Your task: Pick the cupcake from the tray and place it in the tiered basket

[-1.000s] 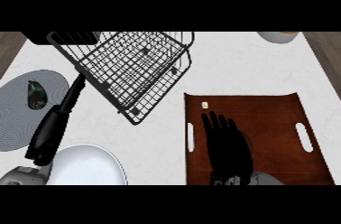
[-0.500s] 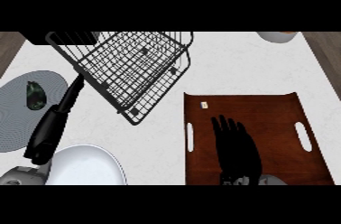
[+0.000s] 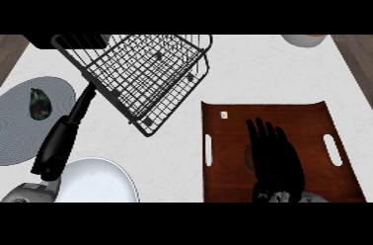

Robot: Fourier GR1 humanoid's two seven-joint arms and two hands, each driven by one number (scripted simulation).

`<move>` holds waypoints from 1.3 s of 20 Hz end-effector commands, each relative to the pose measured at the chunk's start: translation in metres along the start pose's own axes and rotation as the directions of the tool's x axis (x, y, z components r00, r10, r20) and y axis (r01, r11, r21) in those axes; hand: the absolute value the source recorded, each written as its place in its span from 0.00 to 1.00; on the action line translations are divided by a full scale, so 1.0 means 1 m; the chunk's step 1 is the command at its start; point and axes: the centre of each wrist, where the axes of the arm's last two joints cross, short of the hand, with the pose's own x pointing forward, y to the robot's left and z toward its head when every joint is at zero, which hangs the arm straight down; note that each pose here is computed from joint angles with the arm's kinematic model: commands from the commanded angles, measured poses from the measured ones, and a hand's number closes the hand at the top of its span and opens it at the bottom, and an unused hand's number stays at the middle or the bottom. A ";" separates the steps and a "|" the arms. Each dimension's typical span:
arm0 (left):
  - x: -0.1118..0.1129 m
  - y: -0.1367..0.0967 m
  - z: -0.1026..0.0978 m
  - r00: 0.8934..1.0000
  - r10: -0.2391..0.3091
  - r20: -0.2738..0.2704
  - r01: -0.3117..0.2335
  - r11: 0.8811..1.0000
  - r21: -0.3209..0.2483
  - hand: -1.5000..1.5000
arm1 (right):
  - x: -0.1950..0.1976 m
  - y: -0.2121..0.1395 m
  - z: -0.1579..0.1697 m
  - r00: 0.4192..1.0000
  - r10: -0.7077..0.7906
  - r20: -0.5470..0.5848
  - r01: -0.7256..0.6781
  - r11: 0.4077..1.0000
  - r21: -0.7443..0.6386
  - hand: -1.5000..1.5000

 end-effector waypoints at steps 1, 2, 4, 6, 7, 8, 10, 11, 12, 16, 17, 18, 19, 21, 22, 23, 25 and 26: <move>0.013 0.000 0.002 1.000 -0.002 0.006 0.002 1.000 -0.006 0.50 | 0.005 -0.004 -0.011 0.990 0.018 -0.143 -0.011 0.999 0.047 0.00; 0.007 -0.009 -0.008 1.000 -0.005 0.006 0.005 1.000 0.005 0.50 | -0.007 0.010 -0.010 0.991 0.037 -0.130 -0.032 0.999 0.042 0.00; 0.010 0.009 0.003 1.000 -0.005 0.007 0.005 1.000 0.008 0.50 | -0.017 0.009 -0.019 0.989 0.027 -0.145 -0.019 0.998 0.054 0.00; 0.012 0.007 -0.002 0.999 -0.021 0.024 0.022 1.000 -0.004 0.50 | 0.005 0.017 -0.019 0.990 0.019 -0.142 -0.013 0.999 0.041 0.00; 0.016 0.006 -0.006 1.000 -0.004 0.023 0.004 1.000 -0.005 0.50 | -0.009 0.017 -0.010 0.989 0.021 -0.148 -0.012 0.998 0.056 0.00; 0.006 0.010 -0.006 1.000 -0.018 0.012 0.018 1.000 0.002 0.50 | -0.015 0.010 0.001 0.988 -0.003 -0.152 0.009 0.999 0.037 0.00; 0.003 0.011 -0.011 1.000 0.000 0.020 0.000 1.000 -0.007 0.50 | -0.004 0.023 -0.032 0.989 0.002 -0.151 0.002 0.999 0.032 0.00; 0.001 0.021 0.003 1.000 0.000 0.014 0.000 1.000 -0.001 0.50 | -0.006 0.034 -0.021 0.989 0.004 -0.148 0.000 1.000 0.029 0.00; 0.007 0.000 -0.014 1.000 0.017 0.018 -0.017 1.000 -0.001 0.50 | -0.024 0.031 -0.042 0.988 0.004 -0.157 0.001 0.999 0.033 0.00; 0.011 0.023 -0.019 1.000 -0.015 0.025 0.014 1.000 0.012 0.50 | -0.016 0.052 -0.039 0.989 -0.003 -0.146 0.009 0.999 0.041 0.00; 0.008 -0.003 0.003 1.000 0.012 0.029 -0.012 1.000 -0.006 0.50 | -0.004 0.042 -0.048 0.987 -0.015 -0.163 0.022 0.999 0.039 0.00; 0.001 0.014 -0.005 1.000 0.006 0.019 -0.006 1.000 -0.002 0.50 | -0.005 0.046 -0.023 0.987 -0.015 -0.160 0.020 0.999 0.030 0.00; -0.003 -0.014 -0.010 1.000 -0.010 0.009 0.010 1.000 -0.016 0.50 | -0.015 0.037 -0.033 0.986 -0.030 -0.164 0.038 0.998 0.047 0.00; 0.002 0.002 0.003 1.000 0.013 0.018 -0.013 1.000 -0.008 0.50 | -0.012 0.056 -0.062 0.989 -0.027 -0.144 0.034 0.999 0.041 0.00; 0.000 0.009 -0.001 1.000 0.012 0.007 -0.012 1.000 0.006 0.50 | -0.024 0.038 -0.041 0.987 -0.027 -0.161 0.034 0.998 0.044 0.00; 0.000 0.023 -0.007 1.000 -0.012 0.003 0.012 1.000 -0.014 0.50 | -0.022 0.036 -0.035 0.990 -0.020 -0.143 0.028 0.998 0.051 0.00; 0.002 0.013 -0.017 1.000 -0.010 0.018 0.010 1.000 0.014 0.50 | -0.004 0.059 -0.046 0.988 0.086 -0.127 -0.071 0.990 0.118 0.00; -0.003 0.004 0.006 1.000 0.004 0.013 -0.004 1.000 -0.003 0.50 | -0.012 0.063 -0.054 0.994 0.021 -0.103 -0.010 0.994 0.105 1.00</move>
